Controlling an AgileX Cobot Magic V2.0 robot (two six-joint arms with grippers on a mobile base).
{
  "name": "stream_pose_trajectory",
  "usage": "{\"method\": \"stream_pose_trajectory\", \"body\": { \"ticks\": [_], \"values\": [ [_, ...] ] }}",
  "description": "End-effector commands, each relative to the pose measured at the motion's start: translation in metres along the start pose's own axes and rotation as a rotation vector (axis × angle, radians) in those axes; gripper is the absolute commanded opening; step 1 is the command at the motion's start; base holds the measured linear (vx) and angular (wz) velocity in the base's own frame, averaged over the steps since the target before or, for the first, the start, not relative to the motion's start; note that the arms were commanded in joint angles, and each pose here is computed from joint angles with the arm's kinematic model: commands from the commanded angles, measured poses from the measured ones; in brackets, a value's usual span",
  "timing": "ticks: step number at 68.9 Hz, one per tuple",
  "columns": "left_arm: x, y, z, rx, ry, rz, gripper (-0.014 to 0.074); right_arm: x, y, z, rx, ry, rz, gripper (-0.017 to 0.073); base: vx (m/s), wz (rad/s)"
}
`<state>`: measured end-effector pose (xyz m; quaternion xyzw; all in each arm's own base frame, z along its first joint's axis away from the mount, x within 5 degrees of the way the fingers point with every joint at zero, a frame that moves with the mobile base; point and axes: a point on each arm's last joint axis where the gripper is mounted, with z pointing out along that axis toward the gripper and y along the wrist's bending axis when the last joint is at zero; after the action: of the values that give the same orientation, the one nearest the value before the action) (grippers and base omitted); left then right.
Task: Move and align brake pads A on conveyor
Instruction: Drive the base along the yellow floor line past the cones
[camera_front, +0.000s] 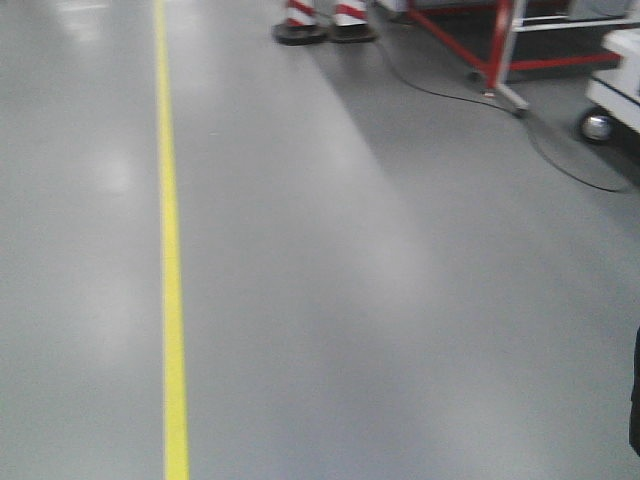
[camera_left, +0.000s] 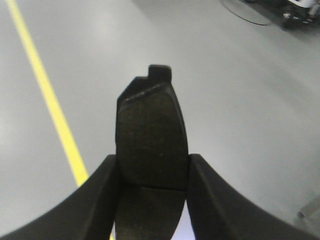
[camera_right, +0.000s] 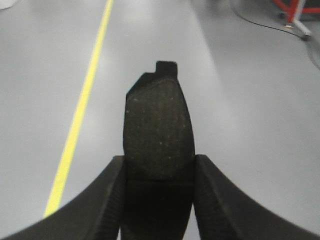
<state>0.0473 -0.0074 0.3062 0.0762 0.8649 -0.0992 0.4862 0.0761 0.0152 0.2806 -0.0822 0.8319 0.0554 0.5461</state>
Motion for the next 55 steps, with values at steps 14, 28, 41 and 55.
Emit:
{"method": "stream_pose_trajectory", "body": {
  "ticks": [14,28,41,55],
  "values": [
    [-0.0147,-0.0029,-0.0050,0.029,-0.101,0.004,-0.0006,-0.0173,-0.0001,-0.0045,0.001,-0.114,-0.005,-0.0004,-0.03,0.68],
    [-0.0147,-0.0029,-0.0050,0.029,-0.101,0.004,-0.0006,-0.0173,-0.0001,-0.0045,0.001,-0.114,-0.005,-0.0004,0.03,0.47],
    [-0.0147,-0.0029,-0.0050,0.029,-0.101,0.004,-0.0006,-0.0173,-0.0001,-0.0045,0.001,-0.114,-0.005,-0.0004,0.11,0.24],
    [-0.0147,-0.0029,-0.0050,0.029,-0.101,0.004,-0.0006,-0.0173,-0.0001,-0.0045,0.001,-0.114,-0.005,-0.0004,0.18,0.12]
  ]
}}
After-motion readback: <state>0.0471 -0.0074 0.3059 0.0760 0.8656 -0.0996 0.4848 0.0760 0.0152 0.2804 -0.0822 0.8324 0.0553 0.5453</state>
